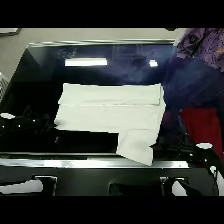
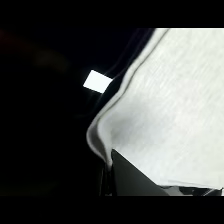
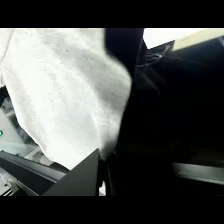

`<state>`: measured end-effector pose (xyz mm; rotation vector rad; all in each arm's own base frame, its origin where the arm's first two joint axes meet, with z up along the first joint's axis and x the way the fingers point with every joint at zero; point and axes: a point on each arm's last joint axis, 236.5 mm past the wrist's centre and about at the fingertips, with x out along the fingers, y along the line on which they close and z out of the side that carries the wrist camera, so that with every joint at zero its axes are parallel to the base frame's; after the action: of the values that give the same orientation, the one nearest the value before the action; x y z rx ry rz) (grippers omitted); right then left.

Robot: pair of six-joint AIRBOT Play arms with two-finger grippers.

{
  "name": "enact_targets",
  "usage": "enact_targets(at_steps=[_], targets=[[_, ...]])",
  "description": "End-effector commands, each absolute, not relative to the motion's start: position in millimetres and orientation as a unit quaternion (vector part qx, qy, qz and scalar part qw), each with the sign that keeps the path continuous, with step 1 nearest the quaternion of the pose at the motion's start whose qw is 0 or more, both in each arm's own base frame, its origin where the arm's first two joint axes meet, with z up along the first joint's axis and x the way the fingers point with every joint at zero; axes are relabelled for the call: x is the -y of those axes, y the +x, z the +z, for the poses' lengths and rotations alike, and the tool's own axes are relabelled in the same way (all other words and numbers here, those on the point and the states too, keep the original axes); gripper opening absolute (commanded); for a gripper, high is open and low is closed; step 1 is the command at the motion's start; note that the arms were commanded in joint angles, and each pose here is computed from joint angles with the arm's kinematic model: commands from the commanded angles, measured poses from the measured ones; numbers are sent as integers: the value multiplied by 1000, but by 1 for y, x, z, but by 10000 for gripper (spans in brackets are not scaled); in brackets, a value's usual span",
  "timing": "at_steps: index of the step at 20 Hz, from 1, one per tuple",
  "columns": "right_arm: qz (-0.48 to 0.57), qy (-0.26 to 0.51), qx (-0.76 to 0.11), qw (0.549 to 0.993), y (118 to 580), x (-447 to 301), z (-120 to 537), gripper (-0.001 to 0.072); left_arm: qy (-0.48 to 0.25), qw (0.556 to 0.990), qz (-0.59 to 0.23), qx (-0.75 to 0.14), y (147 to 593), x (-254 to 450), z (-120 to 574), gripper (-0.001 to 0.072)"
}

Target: Fold the clothes and pants, and hang the long-sleeved shirts on hangers.

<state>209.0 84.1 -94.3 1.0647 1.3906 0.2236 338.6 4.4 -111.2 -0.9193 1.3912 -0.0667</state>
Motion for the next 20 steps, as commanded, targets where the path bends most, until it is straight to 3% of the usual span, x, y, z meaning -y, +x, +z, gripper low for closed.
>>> enact_targets(at_steps=[1, 6, 11, 14, 20], targets=[[93, 458, -585, 662, 219, -78, -79, 35, -409, 672, -44, -615, 348, 2, -104, 13], [77, 394, -594, 697, 218, -57, -38, 34, -411, 692, -26, -592, 349, -2, -40, 10], [60, 372, -605, 702, 178, -66, 7, 34, -326, 721, 36, -610, 293, -21, 10, 10], [57, 368, -588, 718, 162, -74, 27, 34, -301, 742, 32, -598, 285, -18, 29, 10], [76, 364, -497, 784, 233, -53, 63, 34, -287, 763, 26, -579, 320, -9, 12, 10]])
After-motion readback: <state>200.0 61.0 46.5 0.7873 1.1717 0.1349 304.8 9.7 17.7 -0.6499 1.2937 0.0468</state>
